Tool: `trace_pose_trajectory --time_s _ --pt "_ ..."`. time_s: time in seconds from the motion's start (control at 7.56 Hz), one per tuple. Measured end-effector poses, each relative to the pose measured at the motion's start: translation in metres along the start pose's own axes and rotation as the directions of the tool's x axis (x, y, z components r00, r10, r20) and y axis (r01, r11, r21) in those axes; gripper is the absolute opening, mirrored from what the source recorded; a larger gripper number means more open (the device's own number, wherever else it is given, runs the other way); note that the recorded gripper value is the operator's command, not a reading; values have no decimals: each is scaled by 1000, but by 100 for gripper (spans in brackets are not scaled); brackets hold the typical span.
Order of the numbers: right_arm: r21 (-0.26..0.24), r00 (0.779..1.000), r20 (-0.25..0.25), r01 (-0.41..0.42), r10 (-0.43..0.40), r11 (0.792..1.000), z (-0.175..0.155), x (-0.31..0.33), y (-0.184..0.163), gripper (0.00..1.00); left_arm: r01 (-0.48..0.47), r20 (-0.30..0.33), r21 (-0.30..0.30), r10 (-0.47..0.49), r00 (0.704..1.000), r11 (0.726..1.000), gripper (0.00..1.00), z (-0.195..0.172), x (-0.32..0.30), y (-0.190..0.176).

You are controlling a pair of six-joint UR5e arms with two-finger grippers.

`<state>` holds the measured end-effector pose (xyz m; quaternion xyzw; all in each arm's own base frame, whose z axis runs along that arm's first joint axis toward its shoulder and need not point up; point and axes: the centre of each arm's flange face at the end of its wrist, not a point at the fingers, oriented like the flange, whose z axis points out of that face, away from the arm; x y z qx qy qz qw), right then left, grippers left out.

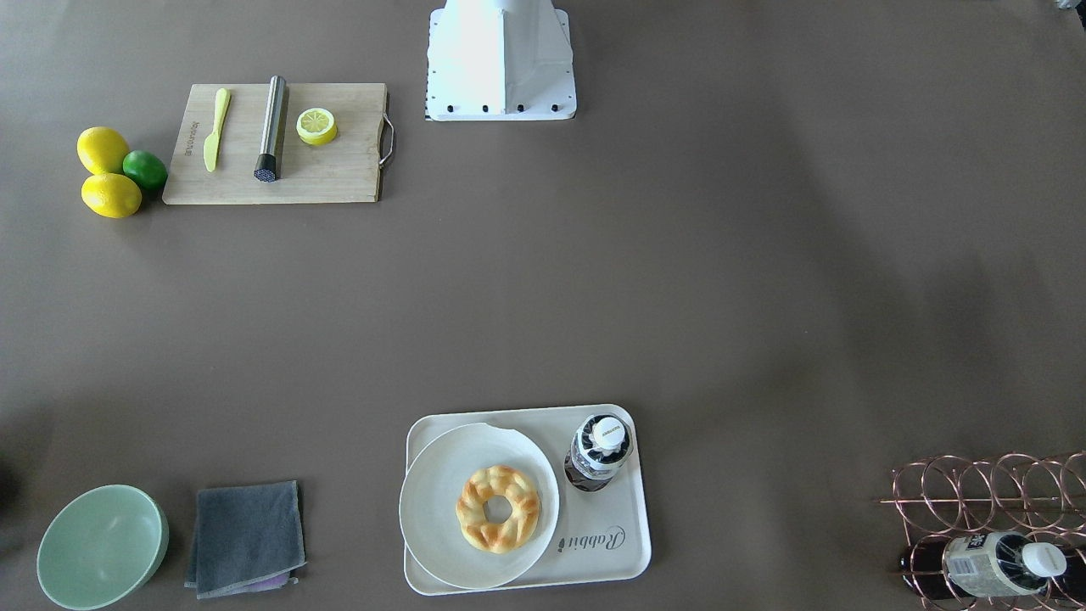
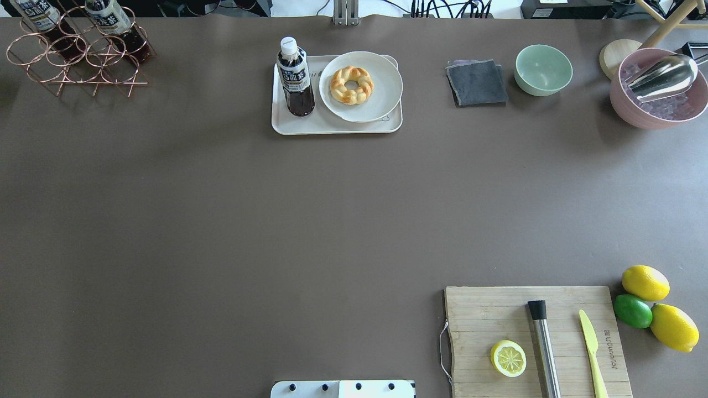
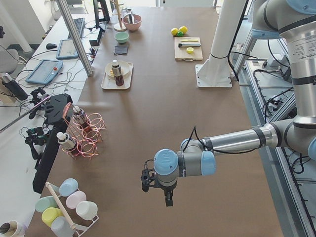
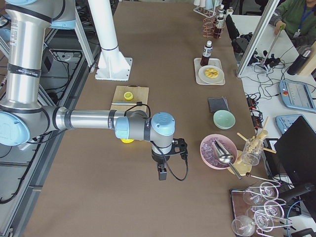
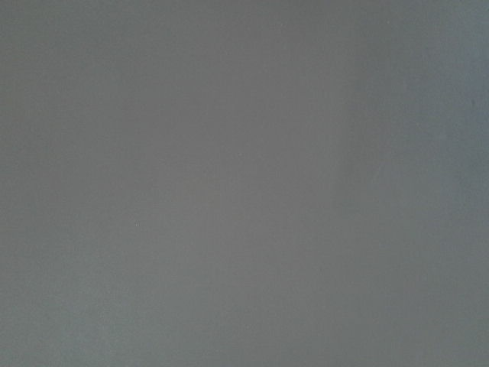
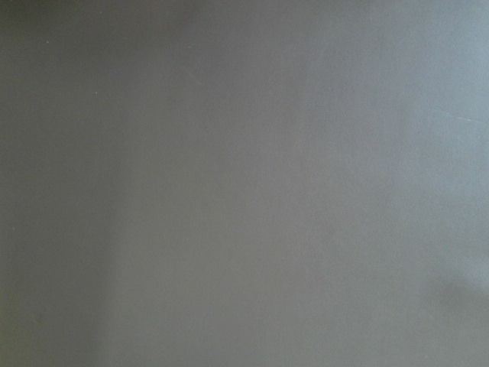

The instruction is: Place tea on tray

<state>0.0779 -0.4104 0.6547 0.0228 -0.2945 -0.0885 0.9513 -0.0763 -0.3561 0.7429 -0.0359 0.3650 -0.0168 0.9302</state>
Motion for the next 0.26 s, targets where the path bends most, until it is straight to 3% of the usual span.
trace_pose_trajectory --time_s 0.26 --pt "0 1000 0 0 0 1000 0 0 0 100 2 0 -2 -2 1000 1000 99 1 -1 1"
